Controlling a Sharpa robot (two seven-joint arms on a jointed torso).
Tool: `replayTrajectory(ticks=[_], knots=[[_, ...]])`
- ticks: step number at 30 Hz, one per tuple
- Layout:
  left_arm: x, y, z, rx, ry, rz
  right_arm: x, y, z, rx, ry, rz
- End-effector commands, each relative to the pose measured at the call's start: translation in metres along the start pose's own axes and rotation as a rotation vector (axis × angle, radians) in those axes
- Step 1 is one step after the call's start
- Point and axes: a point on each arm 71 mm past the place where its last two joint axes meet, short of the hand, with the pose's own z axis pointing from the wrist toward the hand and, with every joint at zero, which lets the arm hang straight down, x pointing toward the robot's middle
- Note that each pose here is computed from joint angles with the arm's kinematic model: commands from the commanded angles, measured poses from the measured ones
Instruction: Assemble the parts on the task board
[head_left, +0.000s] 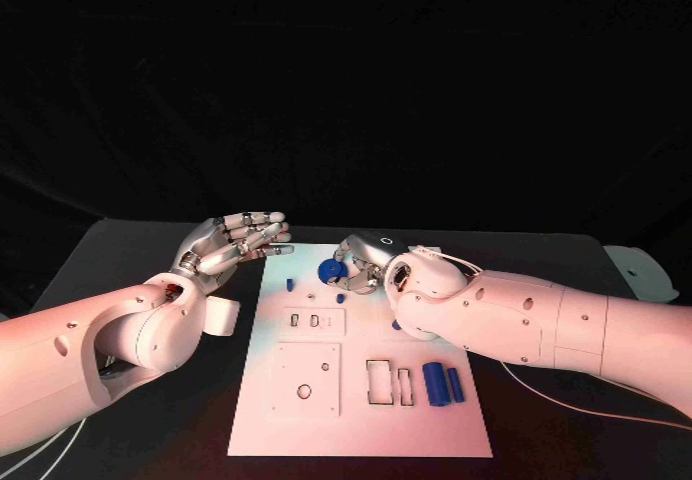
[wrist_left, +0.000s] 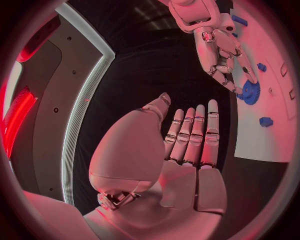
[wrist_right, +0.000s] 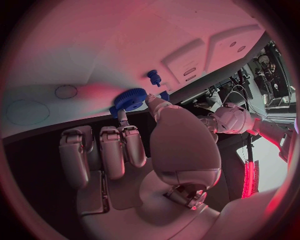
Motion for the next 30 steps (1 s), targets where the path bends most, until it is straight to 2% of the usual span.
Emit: replayTrajectory(ticks=[1, 6, 9, 14, 18, 20, 26, 30], knots=[[0.0016, -0.0011, 0.0005, 0.008, 0.015, -0.008, 0.003, -0.001, -0.001, 0.016, 0.034, -0.012], [0.0007, -0.0012, 0.0001, 0.007, 0.012, -0.007, 0.003, 0.000, -0.002, 0.016, 0.034, -0.014], [0.0005, -0.0013, -0.0001, 0.007, 0.012, -0.007, 0.001, -0.001, -0.003, 0.010, 0.013, -0.009], [0.0000, -0.0014, -0.0003, 0.007, 0.012, -0.007, -0.009, -0.006, -0.012, -0.016, -0.082, 0.040], [-0.0017, -0.0016, -0.0010, 0.006, 0.009, -0.005, -0.025, -0.018, -0.025, -0.051, -0.165, 0.115], [-0.0027, -0.0018, -0.0014, 0.006, 0.008, -0.004, -0.034, -0.028, -0.033, -0.072, -0.181, 0.160], [-0.0043, -0.0020, -0.0022, 0.005, 0.005, -0.003, -0.060, -0.059, -0.062, -0.127, -0.159, 0.253], [-0.0041, -0.0019, -0.0023, 0.005, 0.008, -0.004, -0.069, -0.086, -0.078, -0.124, -0.122, 0.272]])
